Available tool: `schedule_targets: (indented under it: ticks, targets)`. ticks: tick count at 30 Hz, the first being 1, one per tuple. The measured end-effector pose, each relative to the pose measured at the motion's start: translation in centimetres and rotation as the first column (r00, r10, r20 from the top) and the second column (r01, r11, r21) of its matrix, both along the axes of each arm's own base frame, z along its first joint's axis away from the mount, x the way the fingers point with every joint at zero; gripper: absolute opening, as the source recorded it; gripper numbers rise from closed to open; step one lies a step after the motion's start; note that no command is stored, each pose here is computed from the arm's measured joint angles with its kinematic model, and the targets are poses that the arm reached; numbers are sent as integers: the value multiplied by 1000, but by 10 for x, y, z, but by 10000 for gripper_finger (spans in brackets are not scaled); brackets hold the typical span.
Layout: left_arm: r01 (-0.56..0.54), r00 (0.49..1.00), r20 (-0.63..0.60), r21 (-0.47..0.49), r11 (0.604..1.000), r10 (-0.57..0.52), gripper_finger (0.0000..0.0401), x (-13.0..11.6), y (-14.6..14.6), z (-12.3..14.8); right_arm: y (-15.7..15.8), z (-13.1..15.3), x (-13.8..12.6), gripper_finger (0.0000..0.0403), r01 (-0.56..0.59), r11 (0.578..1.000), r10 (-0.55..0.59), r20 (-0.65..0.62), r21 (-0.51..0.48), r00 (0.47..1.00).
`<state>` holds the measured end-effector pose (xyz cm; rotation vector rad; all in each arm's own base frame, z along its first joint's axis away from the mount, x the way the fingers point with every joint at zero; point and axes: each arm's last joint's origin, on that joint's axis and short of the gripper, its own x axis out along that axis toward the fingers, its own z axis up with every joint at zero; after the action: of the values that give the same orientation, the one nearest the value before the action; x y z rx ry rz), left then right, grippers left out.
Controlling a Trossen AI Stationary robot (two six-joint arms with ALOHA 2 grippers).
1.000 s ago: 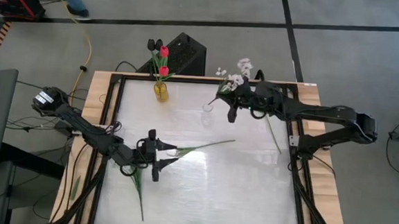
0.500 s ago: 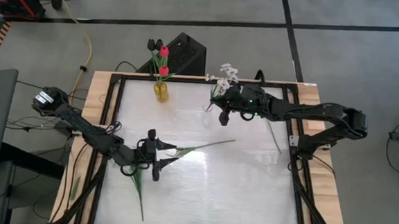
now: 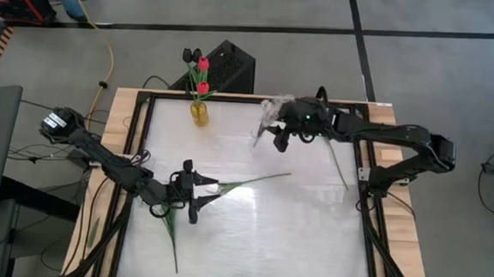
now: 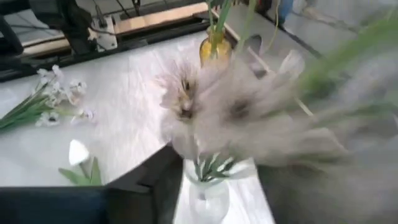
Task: Sort flowers into vase by color
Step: Put the bottom right white flowers into the transparent flower vase, then put the left white flowers into the transparent flower vase
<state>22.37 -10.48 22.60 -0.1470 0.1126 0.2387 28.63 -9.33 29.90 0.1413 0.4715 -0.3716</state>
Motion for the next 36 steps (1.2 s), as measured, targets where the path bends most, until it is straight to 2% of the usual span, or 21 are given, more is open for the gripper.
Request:
schedule_targets:
  ticks: [4, 9, 13, 16, 22, 26, 31, 36]
  targets:
    - [21, 1000, 0, -11, 1000, -21, 206, 0, -1, 0, 1, 7, -2, 273, -2, 1000, 3, -54, 19, 999]
    - [44, 998, -49, -37, 998, -46, 206, -1, -1, -6, 3, 16, -6, 314, -18, 998, 25, -130, 58, 991]
    - [66, 989, -124, -117, 991, -80, 206, -6, -1, -13, 11, 19, -10, 324, -42, 995, 61, -208, 93, 976]
    - [64, 978, -182, -198, 978, -101, 206, -11, 0, -17, 20, 18, -13, 324, -96, 984, 134, -263, 152, 955]
    - [4, 951, -294, -306, 952, -98, 206, -30, 5, -20, 44, 15, -13, 324, -213, 944, 283, -288, 250, 915]
    - [-88, 927, -366, -427, 900, -83, 206, -42, 8, -23, 61, 14, -11, 324, -243, 923, 329, -282, 300, 901]
    - [-92, 860, -453, -590, 802, -235, 206, -47, 0, -31, 88, 14, -9, 324, -307, 896, 398, -277, 319, 874]
    - [-223, 781, -567, -644, 732, -262, 206, -52, -10, -40, 114, 14, -10, 324, -377, 865, 470, -272, 331, 840]
